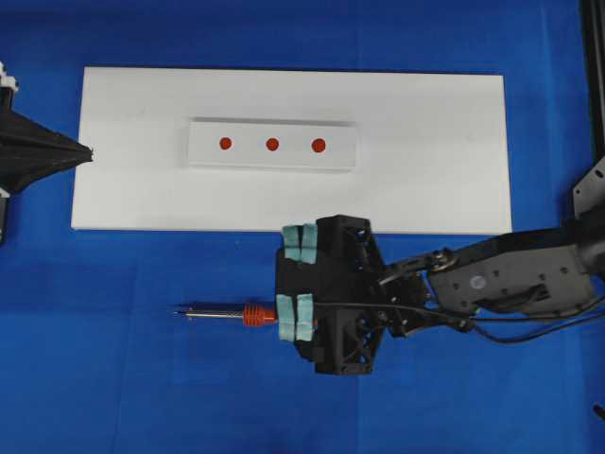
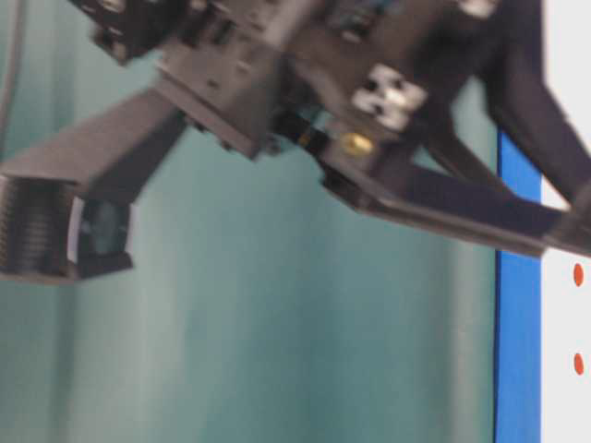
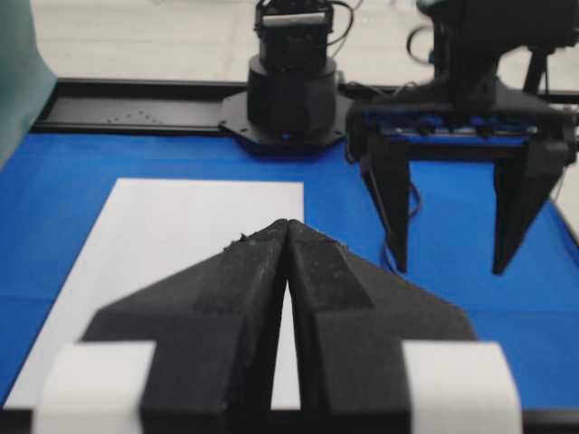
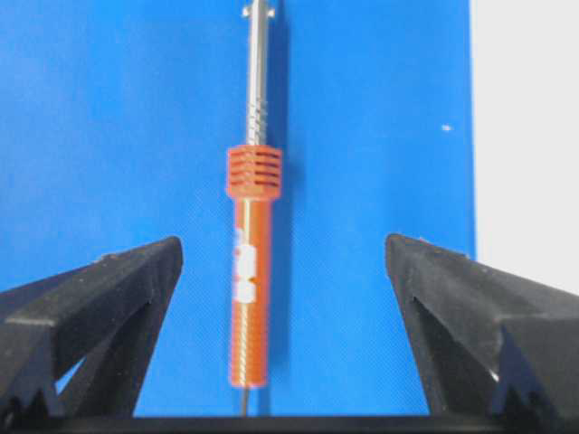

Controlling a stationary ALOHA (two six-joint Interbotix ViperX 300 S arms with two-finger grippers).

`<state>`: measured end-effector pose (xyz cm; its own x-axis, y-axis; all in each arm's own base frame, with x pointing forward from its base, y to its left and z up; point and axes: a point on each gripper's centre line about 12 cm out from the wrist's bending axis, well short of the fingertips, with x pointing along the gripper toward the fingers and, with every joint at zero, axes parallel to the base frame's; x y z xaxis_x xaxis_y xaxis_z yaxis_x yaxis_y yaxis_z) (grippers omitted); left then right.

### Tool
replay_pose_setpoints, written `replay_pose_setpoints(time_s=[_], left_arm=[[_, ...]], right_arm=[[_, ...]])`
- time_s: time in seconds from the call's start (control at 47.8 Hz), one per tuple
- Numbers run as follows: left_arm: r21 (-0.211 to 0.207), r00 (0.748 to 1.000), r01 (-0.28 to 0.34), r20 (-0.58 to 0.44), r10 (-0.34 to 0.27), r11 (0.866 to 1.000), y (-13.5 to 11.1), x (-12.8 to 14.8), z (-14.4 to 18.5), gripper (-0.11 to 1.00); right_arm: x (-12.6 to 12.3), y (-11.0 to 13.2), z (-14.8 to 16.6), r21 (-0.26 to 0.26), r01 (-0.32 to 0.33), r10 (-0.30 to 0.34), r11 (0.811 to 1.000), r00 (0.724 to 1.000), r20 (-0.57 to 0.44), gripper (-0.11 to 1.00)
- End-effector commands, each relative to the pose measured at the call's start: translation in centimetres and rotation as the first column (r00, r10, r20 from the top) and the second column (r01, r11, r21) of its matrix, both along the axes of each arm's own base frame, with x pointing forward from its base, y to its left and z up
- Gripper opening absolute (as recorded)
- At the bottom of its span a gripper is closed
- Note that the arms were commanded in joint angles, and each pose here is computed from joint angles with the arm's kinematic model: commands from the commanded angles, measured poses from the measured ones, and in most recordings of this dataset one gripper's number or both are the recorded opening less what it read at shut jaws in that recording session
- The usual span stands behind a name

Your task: Touch the tip of the soldering iron to the mark.

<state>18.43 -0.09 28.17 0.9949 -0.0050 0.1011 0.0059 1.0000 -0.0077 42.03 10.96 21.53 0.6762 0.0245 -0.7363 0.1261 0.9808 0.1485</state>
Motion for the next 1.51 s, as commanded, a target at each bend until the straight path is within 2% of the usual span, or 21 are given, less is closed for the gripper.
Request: replay_pose_setpoints(time_s=[0.0, 0.209, 0.398, 0.544, 0.712, 0.795, 0.984, 1.214, 1.486], left_arm=[[0.001, 1.000, 0.002, 0.012, -0.002, 1.000, 0.0, 0.1, 0.4, 0.00], [0.001, 1.000, 0.000, 0.014, 0.000, 1.000, 0.0, 0.1, 0.5, 0.00], [0.001, 1.000, 0.000, 0.012, 0.000, 1.000, 0.0, 0.1, 0.4, 0.00], [0.000, 1.000, 0.000, 0.014, 0.000, 1.000, 0.0, 0.1, 0.5, 0.00], [0.000, 1.000, 0.000, 0.012, 0.000, 1.000, 0.0, 0.1, 0.4, 0.00], [0.001, 1.000, 0.002, 0.011, -0.002, 1.000, 0.0, 0.1, 0.4, 0.00], [0.001, 1.000, 0.000, 0.012, 0.000, 1.000, 0.0, 0.1, 0.4, 0.00], [0.001, 1.000, 0.000, 0.009, 0.000, 1.000, 0.0, 0.1, 0.4, 0.00], [0.003, 1.000, 0.000, 0.014, 0.000, 1.000, 0.0, 0.1, 0.5, 0.00]], right_arm=[[0.0, -0.1, 2.0, 0.003, -0.001, 0.000, 1.000, 0.999, 0.039, 0.91], [0.3, -1.6, 2.0, -0.030, 0.006, -0.005, 1.000, 0.999, 0.037, 0.91], [0.3, -6.5, 2.1, -0.087, 0.060, -0.057, 0.994, 0.998, 0.034, 0.91], [0.0, -11.6, 2.3, -0.135, 0.124, -0.120, 0.983, 0.992, 0.037, 0.91], [-0.6, -15.7, 2.4, -0.160, 0.185, -0.180, 0.970, 0.983, 0.046, 0.91], [-0.9, -16.4, 2.5, -0.162, 0.194, -0.188, 0.967, 0.981, 0.053, 0.91], [-2.3, -16.3, 3.4, -0.161, 0.195, -0.185, 0.967, 0.980, 0.078, 0.91], [-7.9, -16.3, 6.4, -0.165, 0.196, -0.163, 0.967, 0.968, 0.193, 0.90], [-15.4, -15.6, 7.8, -0.147, 0.202, -0.140, 0.968, 0.926, 0.351, 0.90]])
